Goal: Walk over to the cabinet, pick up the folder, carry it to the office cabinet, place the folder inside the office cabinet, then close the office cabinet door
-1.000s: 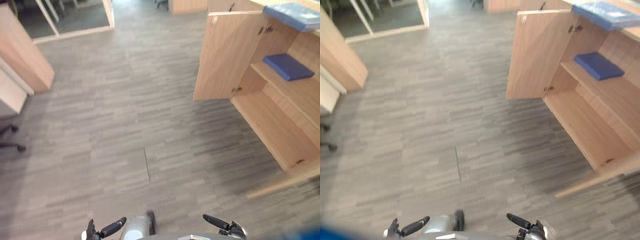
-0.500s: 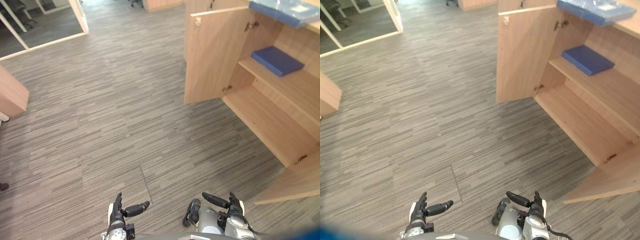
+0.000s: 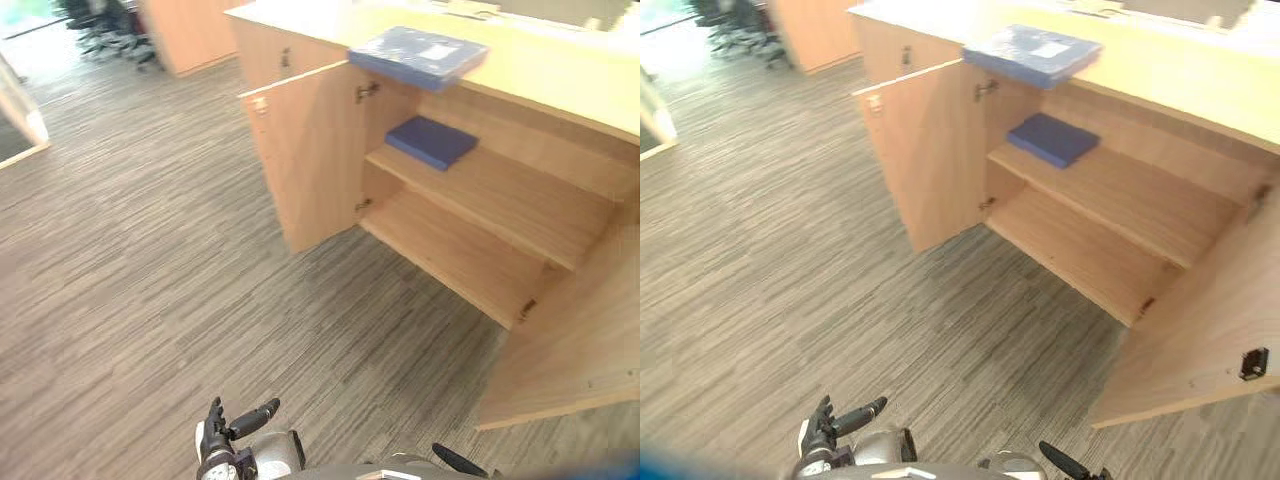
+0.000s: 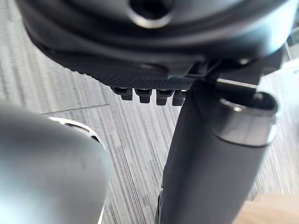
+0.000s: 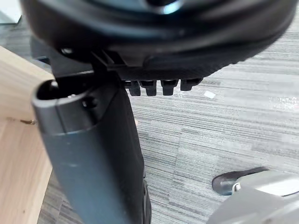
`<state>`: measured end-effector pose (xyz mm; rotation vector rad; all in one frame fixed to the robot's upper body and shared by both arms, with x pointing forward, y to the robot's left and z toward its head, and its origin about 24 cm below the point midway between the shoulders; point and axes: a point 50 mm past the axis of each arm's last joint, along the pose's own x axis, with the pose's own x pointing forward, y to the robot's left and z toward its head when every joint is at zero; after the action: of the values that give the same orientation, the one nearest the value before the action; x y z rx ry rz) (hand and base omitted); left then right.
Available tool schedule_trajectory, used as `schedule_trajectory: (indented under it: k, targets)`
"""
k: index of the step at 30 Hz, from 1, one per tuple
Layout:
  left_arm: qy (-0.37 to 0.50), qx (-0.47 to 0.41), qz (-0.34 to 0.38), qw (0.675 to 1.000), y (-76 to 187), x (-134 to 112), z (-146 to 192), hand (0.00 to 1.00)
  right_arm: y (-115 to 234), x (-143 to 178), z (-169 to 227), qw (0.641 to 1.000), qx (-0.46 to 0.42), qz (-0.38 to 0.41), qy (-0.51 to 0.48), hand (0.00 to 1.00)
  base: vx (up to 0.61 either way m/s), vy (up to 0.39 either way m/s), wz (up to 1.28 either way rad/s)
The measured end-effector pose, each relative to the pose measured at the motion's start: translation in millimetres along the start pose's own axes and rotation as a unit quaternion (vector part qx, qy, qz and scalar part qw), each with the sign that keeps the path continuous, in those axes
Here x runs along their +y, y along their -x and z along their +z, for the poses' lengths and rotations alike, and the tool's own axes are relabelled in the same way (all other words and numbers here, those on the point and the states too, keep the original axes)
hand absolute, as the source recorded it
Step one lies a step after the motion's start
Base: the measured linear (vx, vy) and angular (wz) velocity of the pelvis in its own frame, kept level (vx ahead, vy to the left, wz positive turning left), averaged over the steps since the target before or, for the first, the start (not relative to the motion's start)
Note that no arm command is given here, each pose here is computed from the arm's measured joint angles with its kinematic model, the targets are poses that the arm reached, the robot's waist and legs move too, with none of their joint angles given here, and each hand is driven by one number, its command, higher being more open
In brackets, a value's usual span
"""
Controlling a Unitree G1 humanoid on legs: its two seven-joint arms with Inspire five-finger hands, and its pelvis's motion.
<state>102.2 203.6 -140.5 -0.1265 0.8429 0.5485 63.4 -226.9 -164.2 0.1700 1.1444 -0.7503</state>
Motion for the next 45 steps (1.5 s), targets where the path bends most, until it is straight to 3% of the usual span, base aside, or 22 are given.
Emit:
schedule_trajectory:
  k: [6, 12, 19, 25, 29, 36, 45]
  targets:
    - [-0.034, -0.017, 0.036, 0.999, -0.5, -3.3, 4.5, 1.0, 1.7, 14.5, 15.3, 0.999, -0.038, 0.02, 0.02, 1.0, 0.39, 0.263, -0.95]
    - [-0.017, -0.003, 0.084, 0.996, -3.4, 11.0, 2.6, 1.0, 3.5, 15.6, 1.0, 0.998, -0.019, 0.036, 0.053, 1.0, 0.4, 0.469, -0.97]
    - [-0.043, 0.009, 0.074, 0.996, -1.9, 11.5, -3.6, 1.0, 1.4, 11.7, 12.8, 0.997, -0.04, 0.036, 0.048, 1.0, 0.22, 0.32, -0.58]
    - [-0.09, -0.002, 0.025, 0.996, -4.4, -0.8, 0.9, 1.0, 4.4, 23.6, 10.8, 0.996, -0.04, 0.057, 0.047, 1.0, 0.21, -0.086, -0.01]
    - [-0.091, 0.004, -0.003, 0.996, -0.5, -16.0, -4.2, 1.0, 1.5, 13.4, 15.4, 0.997, -0.046, 0.047, 0.045, 1.0, 0.35, -0.214, 0.29]
    - [-0.037, 0.003, 0.011, 0.999, 4.8, -8.7, -5.3, 1.0, 3.0, -7.5, -10.1, 0.999, -0.008, 0.022, 0.029, 1.0, 0.32, -0.242, 0.34]
    - [-0.015, -0.014, 0.016, 1.0, 2.3, -9.1, 5.1, 1.0, 2.1, 17.7, 14.7, 0.998, -0.036, 0.047, 0.029, 1.0, 0.27, 0.002, -0.46]
